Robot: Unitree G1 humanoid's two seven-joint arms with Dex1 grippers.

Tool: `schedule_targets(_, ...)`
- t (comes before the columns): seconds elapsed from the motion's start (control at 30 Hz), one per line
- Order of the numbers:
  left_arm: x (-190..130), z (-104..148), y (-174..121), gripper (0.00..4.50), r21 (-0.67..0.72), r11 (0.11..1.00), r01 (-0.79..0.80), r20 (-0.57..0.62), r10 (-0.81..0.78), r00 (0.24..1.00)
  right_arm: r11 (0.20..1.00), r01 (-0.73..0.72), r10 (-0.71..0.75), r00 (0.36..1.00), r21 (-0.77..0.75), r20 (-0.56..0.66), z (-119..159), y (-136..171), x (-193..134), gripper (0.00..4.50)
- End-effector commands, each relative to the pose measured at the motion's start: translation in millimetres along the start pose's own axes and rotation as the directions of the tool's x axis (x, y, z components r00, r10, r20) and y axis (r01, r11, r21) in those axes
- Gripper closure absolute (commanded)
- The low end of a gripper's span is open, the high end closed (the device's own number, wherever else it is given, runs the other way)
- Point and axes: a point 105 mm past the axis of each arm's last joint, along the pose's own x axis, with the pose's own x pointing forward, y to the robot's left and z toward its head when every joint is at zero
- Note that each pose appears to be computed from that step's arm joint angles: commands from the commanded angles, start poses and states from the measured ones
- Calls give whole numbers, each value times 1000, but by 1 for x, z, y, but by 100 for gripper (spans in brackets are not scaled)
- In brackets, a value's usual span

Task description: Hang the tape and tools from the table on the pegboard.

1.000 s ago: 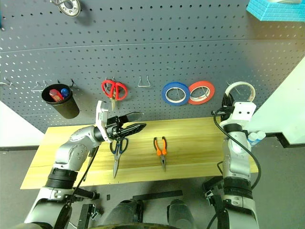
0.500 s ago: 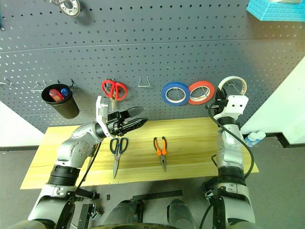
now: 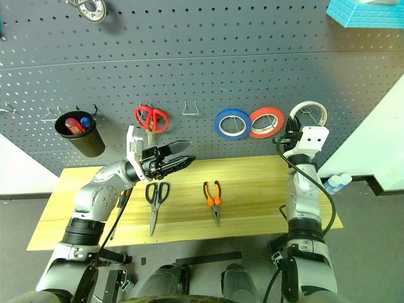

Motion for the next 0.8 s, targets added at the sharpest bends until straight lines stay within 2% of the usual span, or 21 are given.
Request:
schedule_targets(0.03,4,10,-3,118,41,999,22,14,-23,1000,999,25,-23,999,-47,49,14,-10,0,444)
schedule_targets(0.4,2,12,-3,118,45,999,17,9,-17,1000,991,108,-108,994,-79,10,4,-30,0,444)
schedule_targets(0.8,0,14,-4,118,50,999,0,7,0,1000,999,44,-44,999,-7,-25,-10,-19,15,444)
